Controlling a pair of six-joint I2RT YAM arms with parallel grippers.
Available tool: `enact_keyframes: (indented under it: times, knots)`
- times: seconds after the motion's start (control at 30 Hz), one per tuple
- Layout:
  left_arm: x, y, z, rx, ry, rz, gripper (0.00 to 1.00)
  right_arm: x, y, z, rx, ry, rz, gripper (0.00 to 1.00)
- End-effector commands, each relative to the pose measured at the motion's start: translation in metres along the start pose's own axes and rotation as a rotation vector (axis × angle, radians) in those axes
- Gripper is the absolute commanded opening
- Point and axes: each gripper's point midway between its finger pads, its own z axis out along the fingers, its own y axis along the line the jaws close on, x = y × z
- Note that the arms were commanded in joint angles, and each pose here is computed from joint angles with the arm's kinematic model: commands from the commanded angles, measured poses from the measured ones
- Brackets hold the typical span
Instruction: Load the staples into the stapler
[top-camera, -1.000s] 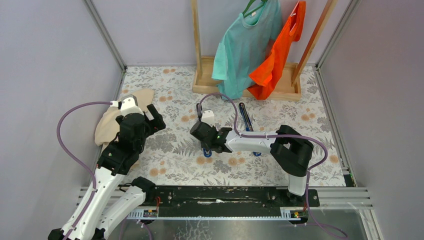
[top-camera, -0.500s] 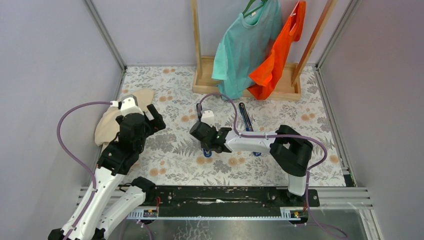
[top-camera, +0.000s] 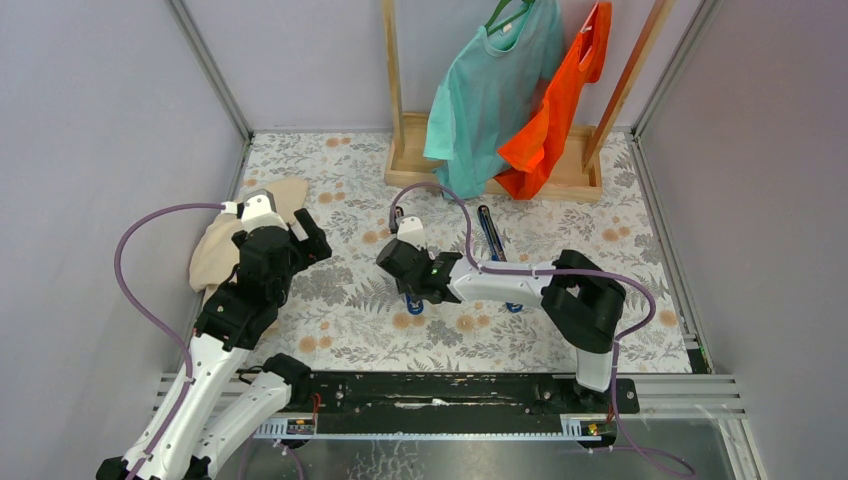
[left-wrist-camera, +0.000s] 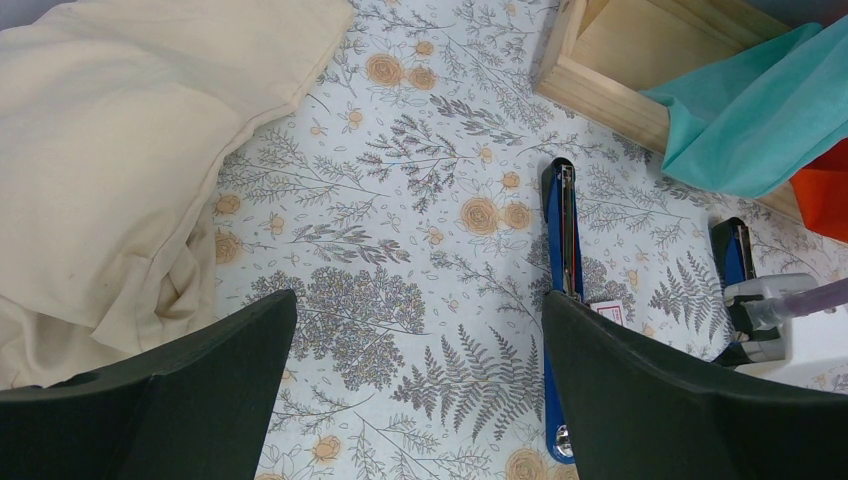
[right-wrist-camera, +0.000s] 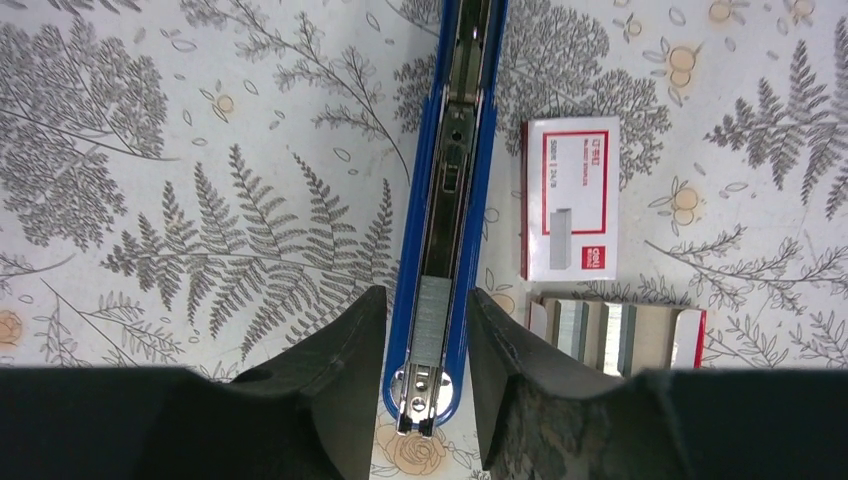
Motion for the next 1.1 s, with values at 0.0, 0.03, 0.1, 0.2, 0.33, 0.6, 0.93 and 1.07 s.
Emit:
enact_keyframes:
  times: [0.0,0.03,0.1,0.2,0.33,0.6,0.93,1.07]
  knots:
    - [-0.013,-0.005,0.002,0.021,-0.054,-0.013,1.0,-0.044,-0.001,-0.012,0.019,-0.109,0.019,0.42]
    - [-0.012,-0.005,0.003,0.021,-0.053,-0.013,1.0,-0.046,-0.004,-0.01,0.027,-0.113,0.021,0.42]
    - [-0.012,-0.005,0.003,0.021,-0.053,-0.013,1.0,-0.049,-0.009,-0.008,0.043,-0.117,0.026,0.42]
    - [-0.012,-0.006,0.003,0.023,-0.052,-0.012,1.0,-0.05,-0.018,-0.002,0.064,-0.112,0.034,0.43]
    - [-0.013,-0.006,0.002,0.024,-0.053,-0.013,1.0,-0.046,-0.022,0.006,0.062,-0.088,0.036,0.43]
    - [-0.012,-0.005,0.003,0.023,-0.052,-0.012,1.0,-0.03,-0.017,0.015,0.041,-0.04,0.023,0.44]
    - [-0.012,-0.006,0.002,0.027,-0.053,-0.013,1.0,-0.012,-0.014,0.015,0.014,0.034,0.016,0.44]
    - [-0.012,-0.006,0.002,0.027,-0.052,-0.012,1.0,-0.004,-0.014,0.013,0.002,0.072,0.009,0.45]
